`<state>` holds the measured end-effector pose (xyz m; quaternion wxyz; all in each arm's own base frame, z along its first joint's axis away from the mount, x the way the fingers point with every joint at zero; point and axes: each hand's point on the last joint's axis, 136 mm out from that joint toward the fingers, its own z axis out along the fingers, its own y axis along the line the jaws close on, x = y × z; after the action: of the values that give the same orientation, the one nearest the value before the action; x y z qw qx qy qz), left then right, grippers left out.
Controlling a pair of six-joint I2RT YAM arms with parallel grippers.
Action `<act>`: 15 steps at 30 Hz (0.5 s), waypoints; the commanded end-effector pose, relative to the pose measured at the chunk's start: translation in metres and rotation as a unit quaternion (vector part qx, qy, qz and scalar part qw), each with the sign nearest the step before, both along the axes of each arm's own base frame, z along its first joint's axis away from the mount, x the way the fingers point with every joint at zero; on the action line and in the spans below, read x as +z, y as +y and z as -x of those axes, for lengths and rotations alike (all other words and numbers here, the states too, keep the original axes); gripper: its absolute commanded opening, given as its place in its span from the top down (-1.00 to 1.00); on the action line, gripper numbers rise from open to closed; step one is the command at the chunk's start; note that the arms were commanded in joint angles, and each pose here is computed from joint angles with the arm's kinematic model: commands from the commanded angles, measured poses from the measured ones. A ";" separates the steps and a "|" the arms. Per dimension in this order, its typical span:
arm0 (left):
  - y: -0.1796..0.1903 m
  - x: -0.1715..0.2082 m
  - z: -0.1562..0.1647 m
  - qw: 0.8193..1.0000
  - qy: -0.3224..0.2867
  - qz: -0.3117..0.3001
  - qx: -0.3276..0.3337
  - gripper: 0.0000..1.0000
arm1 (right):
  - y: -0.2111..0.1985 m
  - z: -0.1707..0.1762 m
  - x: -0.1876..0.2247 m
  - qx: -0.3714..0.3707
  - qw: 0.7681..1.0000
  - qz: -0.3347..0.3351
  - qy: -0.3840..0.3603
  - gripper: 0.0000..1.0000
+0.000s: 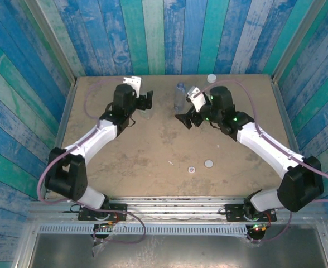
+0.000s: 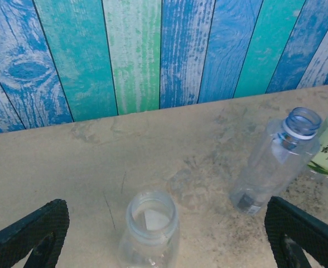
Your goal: Screw on the bottle caps
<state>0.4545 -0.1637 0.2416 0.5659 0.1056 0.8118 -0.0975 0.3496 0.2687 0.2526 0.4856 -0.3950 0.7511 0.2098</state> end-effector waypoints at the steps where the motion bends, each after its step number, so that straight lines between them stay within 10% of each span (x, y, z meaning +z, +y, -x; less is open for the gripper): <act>1: -0.010 -0.030 -0.009 0.998 0.033 -0.027 -0.035 -0.87 | -0.001 0.015 -0.006 0.009 1.000 0.007 0.011 -1.00; 15: -0.008 -0.097 -0.035 0.995 0.081 -0.029 -0.057 -0.88 | -0.012 0.026 -0.013 -0.003 1.000 0.014 0.023 -1.00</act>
<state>0.4781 -0.1678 0.1565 0.4932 0.1467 0.8511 -0.1041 0.3295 0.2596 0.2419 0.4704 -0.3970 0.7603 0.2076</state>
